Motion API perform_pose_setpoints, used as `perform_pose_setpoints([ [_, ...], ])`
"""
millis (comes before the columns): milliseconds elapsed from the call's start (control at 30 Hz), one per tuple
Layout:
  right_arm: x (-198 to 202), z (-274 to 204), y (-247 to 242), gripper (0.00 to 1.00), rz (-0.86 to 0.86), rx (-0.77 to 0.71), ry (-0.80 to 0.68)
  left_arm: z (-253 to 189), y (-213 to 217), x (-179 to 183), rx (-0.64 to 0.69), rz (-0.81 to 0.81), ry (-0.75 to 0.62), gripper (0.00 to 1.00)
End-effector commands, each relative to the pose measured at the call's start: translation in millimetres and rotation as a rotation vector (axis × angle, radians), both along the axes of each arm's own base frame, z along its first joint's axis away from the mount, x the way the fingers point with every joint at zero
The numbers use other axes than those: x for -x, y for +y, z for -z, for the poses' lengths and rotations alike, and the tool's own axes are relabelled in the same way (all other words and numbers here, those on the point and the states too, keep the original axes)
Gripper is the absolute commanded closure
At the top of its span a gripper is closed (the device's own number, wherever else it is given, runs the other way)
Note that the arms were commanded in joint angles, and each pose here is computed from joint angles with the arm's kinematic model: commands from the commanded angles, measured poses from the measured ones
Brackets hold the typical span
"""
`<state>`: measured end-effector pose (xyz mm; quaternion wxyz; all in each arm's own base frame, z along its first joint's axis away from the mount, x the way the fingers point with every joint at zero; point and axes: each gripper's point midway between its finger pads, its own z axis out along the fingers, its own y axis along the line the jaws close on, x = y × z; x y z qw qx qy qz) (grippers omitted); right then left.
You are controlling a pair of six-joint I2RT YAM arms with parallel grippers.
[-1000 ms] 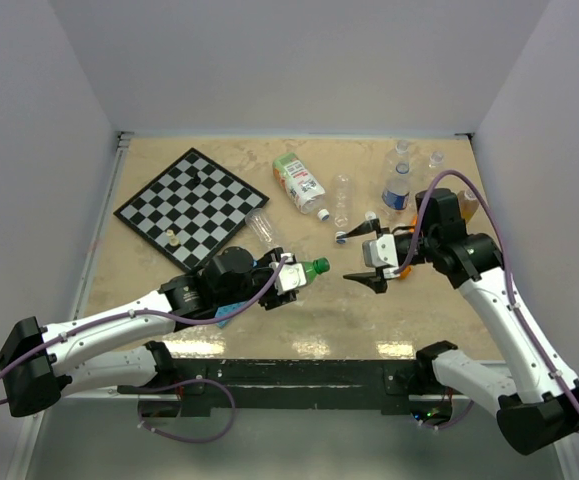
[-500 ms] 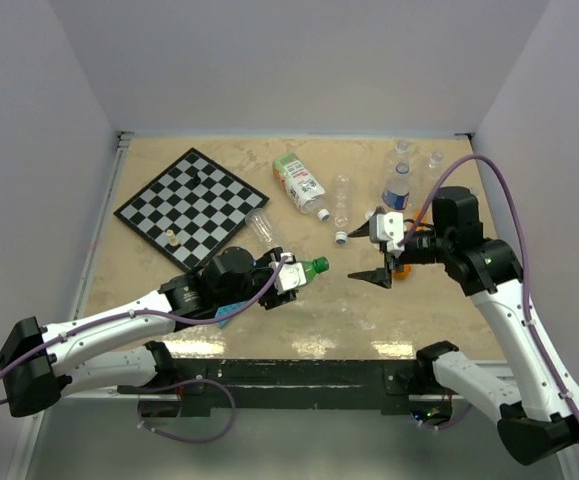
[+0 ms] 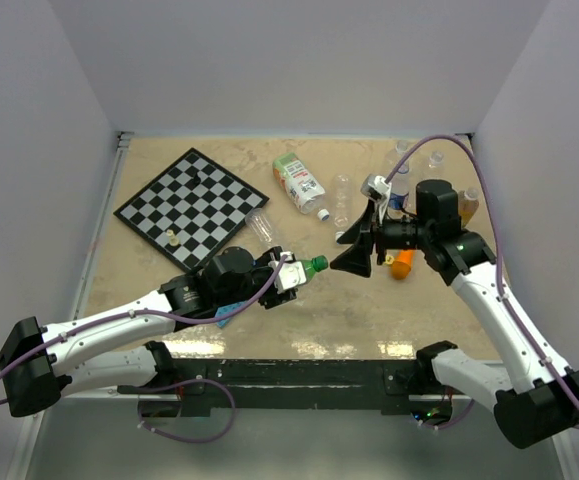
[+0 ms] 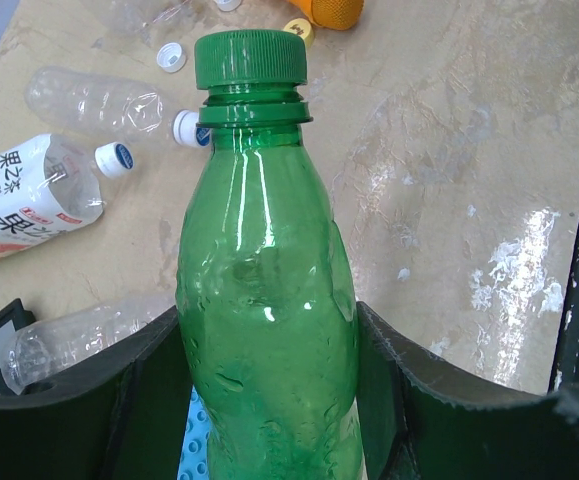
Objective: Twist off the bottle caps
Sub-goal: Unscrew the bottle cap from the plastic bottle.
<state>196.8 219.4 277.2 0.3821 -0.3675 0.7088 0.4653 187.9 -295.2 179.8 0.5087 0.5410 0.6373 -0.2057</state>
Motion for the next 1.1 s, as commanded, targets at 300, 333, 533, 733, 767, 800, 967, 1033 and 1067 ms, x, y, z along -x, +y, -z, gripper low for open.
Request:
perform_pose_setpoints([
  [300, -8, 29, 21, 0.22, -0.014, -0.017, 0.204, -12, -4, -5, 0.037, -0.013, -0.019, 0.93],
  [333, -7, 32, 23, 0.23, -0.015, -0.010, 0.214, -12, -4, -5, 0.037, -0.013, -0.019, 0.94],
  [533, -4, 34, 25, 0.34, -0.037, -0.008, 0.221, -12, -4, -5, 0.037, -0.014, -0.020, 0.94],
  [733, -1, 36, 28, 0.43, -0.059, -0.004, 0.222, -12, -4, -5, 0.037, -0.015, -0.019, 0.94],
  [767, 0, 36, 29, 0.44, -0.062, -0.004, 0.224, -12, -4, -5, 0.037, -0.015, -0.019, 0.93],
  [800, 1, 35, 29, 0.46, -0.067, -0.004, 0.222, -12, -4, -5, 0.036, -0.016, -0.020, 0.94],
  [967, 4, 35, 29, 0.60, -0.098, 0.002, 0.212, -12, -4, -5, 0.035, -0.014, -0.019, 0.94],
  [1033, 7, 36, 29, 0.69, -0.124, 0.008, 0.198, -12, -4, -5, 0.035, -0.016, -0.020, 0.93],
  [1067, 8, 35, 29, 0.74, -0.135, 0.010, 0.187, -12, -4, -5, 0.035, -0.014, -0.019, 0.94],
])
